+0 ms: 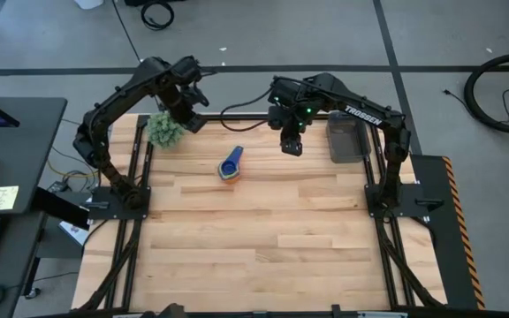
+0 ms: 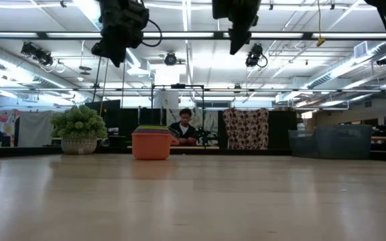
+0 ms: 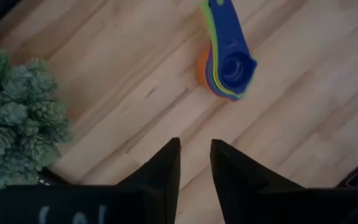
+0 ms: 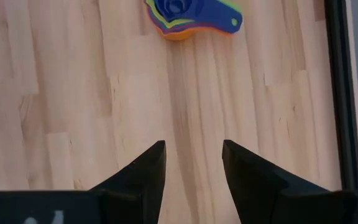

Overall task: Nest measuring cups in basket
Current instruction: Put the nested measuring cups into the black bin

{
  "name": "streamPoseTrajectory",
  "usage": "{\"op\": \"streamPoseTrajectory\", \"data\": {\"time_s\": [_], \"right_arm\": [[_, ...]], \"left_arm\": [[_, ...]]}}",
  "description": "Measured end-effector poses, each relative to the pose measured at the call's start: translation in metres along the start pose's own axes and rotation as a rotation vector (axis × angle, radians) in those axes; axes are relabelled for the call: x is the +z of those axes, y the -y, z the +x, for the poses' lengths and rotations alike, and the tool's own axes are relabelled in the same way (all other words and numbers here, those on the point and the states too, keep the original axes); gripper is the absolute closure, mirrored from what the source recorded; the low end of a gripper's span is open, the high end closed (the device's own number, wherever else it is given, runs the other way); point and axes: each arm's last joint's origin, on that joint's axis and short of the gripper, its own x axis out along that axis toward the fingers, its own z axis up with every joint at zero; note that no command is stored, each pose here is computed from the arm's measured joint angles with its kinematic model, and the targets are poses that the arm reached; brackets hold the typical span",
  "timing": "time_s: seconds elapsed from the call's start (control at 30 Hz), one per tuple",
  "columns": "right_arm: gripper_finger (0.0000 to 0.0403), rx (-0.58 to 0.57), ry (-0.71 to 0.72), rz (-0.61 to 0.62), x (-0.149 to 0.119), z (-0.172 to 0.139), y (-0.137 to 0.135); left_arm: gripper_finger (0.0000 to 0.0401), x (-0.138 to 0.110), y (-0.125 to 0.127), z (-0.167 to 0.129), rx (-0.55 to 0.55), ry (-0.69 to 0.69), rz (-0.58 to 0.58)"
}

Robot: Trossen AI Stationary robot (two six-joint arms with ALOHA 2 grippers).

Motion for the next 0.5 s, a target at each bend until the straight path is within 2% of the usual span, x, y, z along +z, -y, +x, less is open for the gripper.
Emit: {"op": "streamPoseTrajectory", "data": {"time_s": [0.23,0.5], "right_arm": [[0.0238,0.004,0.025,-0.106,0.002,0.000,0.000],[0.0238,-0.012,0.088,-0.126,0.009,0.000,0.001]], "left_arm": [[0.0307,-0.001,0.010,0.002,-0.003,-0.010,0.033],[0.0307,-0.002,0.015,0.004,-0.006,-0.015,0.053]]}}
